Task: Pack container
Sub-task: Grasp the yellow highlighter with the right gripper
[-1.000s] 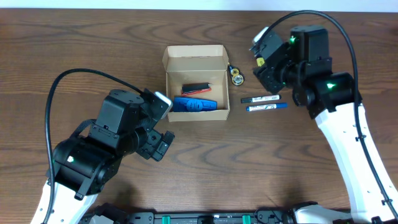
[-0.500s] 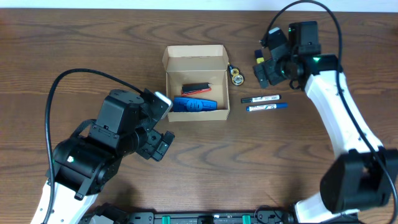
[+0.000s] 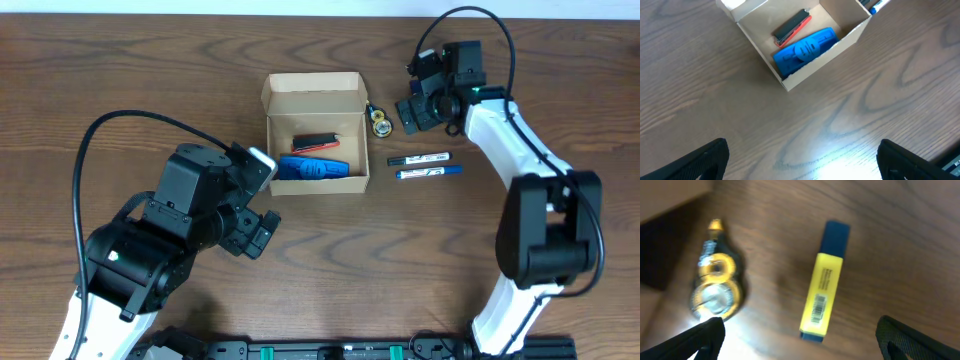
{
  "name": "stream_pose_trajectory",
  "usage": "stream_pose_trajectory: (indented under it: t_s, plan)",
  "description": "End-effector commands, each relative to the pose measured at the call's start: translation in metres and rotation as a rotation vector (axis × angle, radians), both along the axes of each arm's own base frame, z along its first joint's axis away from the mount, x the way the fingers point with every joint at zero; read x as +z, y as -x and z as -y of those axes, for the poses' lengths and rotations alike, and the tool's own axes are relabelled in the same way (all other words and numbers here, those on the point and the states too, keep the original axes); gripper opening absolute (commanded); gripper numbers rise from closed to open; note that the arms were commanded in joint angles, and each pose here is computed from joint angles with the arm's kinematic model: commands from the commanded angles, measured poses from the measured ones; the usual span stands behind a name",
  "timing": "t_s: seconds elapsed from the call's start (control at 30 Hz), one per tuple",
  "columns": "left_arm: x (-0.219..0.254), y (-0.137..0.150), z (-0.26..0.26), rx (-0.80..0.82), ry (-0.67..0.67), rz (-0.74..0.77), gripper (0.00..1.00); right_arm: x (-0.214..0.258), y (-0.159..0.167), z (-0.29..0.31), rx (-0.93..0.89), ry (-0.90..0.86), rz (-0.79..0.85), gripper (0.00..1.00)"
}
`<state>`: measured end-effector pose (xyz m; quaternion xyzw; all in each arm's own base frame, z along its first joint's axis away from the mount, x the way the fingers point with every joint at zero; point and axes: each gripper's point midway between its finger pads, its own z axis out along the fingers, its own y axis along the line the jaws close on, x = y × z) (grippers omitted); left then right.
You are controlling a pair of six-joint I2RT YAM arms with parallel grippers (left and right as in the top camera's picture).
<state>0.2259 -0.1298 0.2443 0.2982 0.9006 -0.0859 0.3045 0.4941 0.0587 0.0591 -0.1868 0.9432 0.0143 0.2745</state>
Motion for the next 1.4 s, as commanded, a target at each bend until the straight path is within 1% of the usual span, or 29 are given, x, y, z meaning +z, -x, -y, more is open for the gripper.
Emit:
stream_pose_trajectory:
  t_s: [0.0, 0.33, 0.47, 0.7, 1.03, 1.13, 1.27, 1.3, 1.37]
  plan:
    - [0.004, -0.001, 0.0, 0.008, 0.01, 0.004, 0.95, -0.024, -0.002, 0.016, -0.1, -0.011, -0.036, 0.99]
    - [0.004, -0.001, 0.0, 0.008, 0.01, 0.004, 0.95, -0.048, -0.012, 0.017, -0.107, -0.047, -0.034, 0.99]
    - [0.004, -0.001, 0.0, 0.008, 0.01, 0.004, 0.95, -0.052, -0.013, 0.014, -0.103, -0.066, -0.038, 0.95]
    - [0.004, -0.001, 0.0, 0.008, 0.01, 0.004, 0.95, -0.056, -0.018, 0.013, -0.1, -0.071, -0.025, 0.92]
    - [0.004, -0.001, 0.0, 0.008, 0.01, 0.004, 0.95, -0.073, -0.017, 0.009, -0.097, -0.097, -0.048, 0.86]
    - [0.004, -0.001, 0.0, 0.008, 0.01, 0.004, 0.95, -0.073, -0.018, 0.009, -0.097, -0.097, -0.041, 0.81]
    - [0.004, -0.001, 0.0, 0.008, 0.01, 0.004, 0.95, -0.072, -0.02, 0.009, -0.101, -0.1, -0.035, 0.6]
    - [0.004, -0.001, 0.0, 0.008, 0.01, 0.004, 0.95, -0.072, -0.02, 0.009, -0.101, -0.101, -0.035, 0.56]
    - [0.004, -0.001, 0.0, 0.008, 0.01, 0.004, 0.95, -0.072, -0.02, 0.009, -0.103, -0.102, -0.036, 0.52]
